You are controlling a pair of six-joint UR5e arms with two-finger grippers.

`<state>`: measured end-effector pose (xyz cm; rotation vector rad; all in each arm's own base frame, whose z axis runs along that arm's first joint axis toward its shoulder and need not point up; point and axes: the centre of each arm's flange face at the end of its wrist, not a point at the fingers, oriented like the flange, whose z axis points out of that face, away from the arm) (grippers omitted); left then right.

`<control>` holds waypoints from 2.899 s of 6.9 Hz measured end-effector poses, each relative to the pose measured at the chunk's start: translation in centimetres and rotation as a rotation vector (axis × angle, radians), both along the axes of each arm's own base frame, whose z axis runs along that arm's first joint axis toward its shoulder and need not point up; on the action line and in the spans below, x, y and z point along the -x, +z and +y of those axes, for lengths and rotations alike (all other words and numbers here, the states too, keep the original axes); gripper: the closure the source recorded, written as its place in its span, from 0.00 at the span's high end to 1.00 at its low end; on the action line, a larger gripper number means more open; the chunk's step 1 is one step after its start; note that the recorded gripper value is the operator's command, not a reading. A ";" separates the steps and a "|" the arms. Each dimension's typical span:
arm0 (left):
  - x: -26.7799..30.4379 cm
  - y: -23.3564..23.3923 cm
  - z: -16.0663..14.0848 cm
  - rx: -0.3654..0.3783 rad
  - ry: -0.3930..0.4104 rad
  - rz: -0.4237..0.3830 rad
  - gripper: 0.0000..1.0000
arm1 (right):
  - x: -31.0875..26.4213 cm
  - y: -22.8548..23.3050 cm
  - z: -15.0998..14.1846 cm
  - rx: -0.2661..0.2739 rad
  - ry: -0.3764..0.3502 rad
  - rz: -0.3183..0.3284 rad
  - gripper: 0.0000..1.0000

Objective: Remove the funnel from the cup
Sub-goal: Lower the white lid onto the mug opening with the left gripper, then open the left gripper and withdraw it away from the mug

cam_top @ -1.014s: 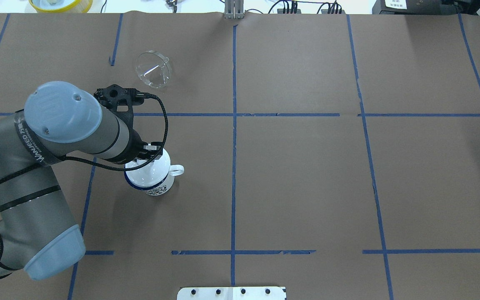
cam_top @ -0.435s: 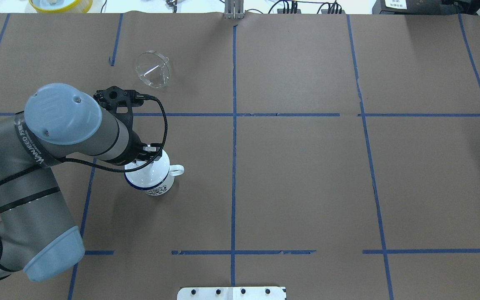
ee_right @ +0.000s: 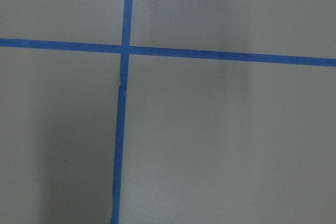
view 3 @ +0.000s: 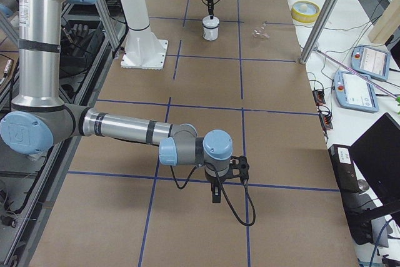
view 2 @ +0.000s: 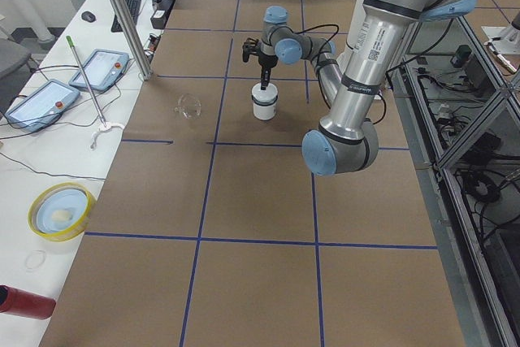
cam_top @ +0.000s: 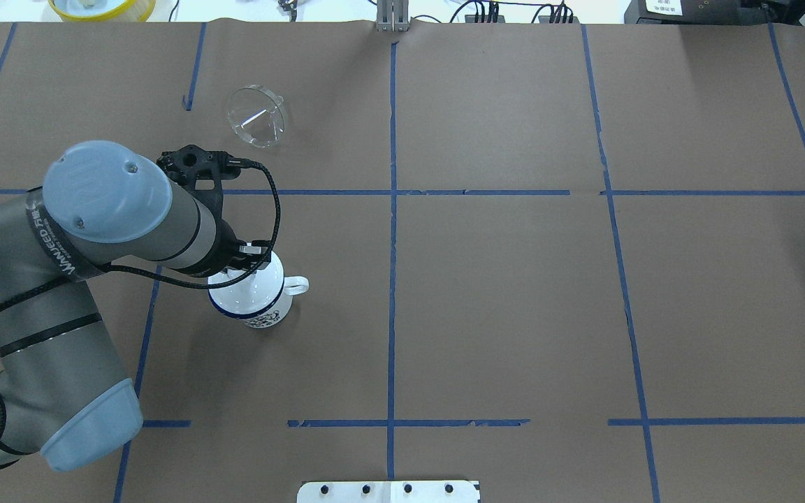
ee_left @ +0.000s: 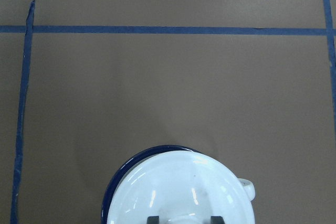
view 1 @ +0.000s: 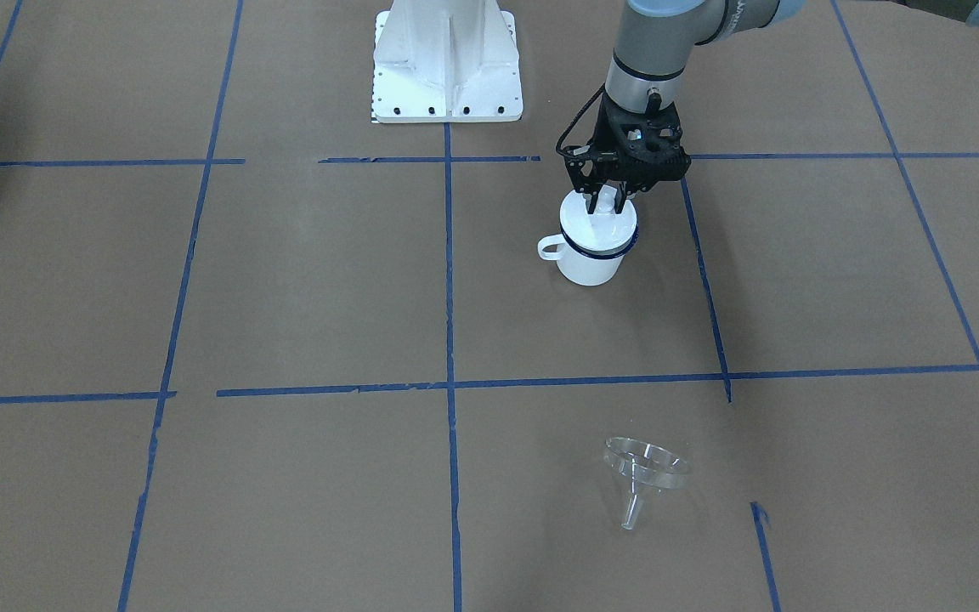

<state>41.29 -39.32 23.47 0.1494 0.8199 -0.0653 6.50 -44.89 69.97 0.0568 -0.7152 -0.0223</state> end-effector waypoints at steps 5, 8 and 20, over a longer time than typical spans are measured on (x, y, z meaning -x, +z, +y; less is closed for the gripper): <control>-0.3 0.4 -0.1 0.003 0.003 -0.009 0.00 | 0.0 0.0 0.0 0.000 0.000 0.000 1.00; -0.4 0.6 -0.2 0.004 0.006 -0.014 0.00 | 0.0 0.0 0.0 0.000 0.000 0.000 1.00; 4.4 1.5 -2.5 -0.147 0.102 -0.038 1.00 | 0.0 0.0 0.0 0.000 0.000 0.000 1.00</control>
